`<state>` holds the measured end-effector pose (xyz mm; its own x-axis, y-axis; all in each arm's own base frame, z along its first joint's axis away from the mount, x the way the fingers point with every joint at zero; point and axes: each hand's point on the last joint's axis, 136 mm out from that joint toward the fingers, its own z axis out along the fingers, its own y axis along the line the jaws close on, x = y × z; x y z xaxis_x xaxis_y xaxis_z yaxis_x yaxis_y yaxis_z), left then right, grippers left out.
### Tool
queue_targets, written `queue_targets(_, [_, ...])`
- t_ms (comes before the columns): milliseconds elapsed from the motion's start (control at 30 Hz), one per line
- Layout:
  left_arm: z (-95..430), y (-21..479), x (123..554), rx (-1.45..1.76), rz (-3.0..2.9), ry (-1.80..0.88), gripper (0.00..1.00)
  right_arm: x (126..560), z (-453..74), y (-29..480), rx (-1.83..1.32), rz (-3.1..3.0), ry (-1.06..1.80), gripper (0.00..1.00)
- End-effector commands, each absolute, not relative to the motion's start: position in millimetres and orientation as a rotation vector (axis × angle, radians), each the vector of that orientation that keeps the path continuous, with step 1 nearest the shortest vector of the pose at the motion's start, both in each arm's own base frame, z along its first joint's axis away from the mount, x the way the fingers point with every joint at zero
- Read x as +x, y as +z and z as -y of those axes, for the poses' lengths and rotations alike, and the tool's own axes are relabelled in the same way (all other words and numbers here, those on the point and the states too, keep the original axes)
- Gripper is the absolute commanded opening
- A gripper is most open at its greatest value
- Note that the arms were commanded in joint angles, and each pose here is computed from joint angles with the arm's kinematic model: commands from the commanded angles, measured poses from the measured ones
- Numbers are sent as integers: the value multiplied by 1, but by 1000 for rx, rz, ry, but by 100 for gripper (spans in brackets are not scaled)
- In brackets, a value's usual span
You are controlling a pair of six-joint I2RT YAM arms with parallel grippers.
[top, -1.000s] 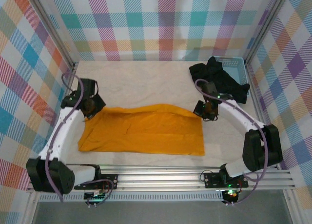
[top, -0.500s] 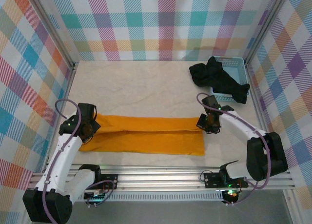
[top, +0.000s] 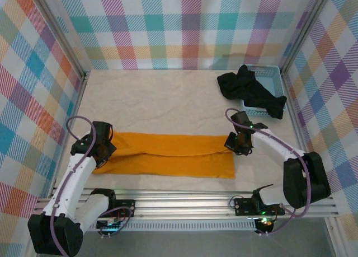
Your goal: Fold and stack the t-shirts
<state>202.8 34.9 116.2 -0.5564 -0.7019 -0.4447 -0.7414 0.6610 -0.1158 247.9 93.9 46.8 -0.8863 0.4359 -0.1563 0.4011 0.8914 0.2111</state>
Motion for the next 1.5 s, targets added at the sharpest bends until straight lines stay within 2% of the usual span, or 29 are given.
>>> queue_targets(0, [-36, 107, 202, -1109, -2437, 139, 0, 240, -95, 46, 660, -2871, 266, 10])
queue_targets(67, [-37, 103, 201, -1113, -2445, 156, 0, 238, -92, 45, 669, -2867, 247, 11])
queue_targets(167, [-39, 97, 198, -1115, -2459, 186, 0, 237, -88, 47, 678, -2858, 218, 17])
queue_targets(400, [-42, 80, 192, -1138, -2504, 256, 0, 240, -84, 63, 688, -2802, 201, 22])
queue_targets(500, [-37, 78, 189, -1174, -2491, 204, 0, 244, -86, 69, 667, -2788, 206, 24])
queue_targets(767, [-17, 120, 192, -1132, -2393, 40, 0, 253, -94, 70, 642, -2795, 212, 24])
queue_targets(1033, [-3, 121, 178, -1093, -2422, 37, 0, 257, -98, 74, 622, -2790, 216, 24])
queue_targets(1200, [15, 132, 182, -984, -2383, -72, 0, 258, -98, 72, 621, -2792, 212, 24])
queue_targets(1333, [19, 140, 183, -884, -2383, -3, 0, 259, -99, 71, 629, -2795, 219, 24])
queue_targets(1467, [8, 127, 174, -897, -2399, 113, 0, 259, -100, 72, 628, -2793, 223, 24])
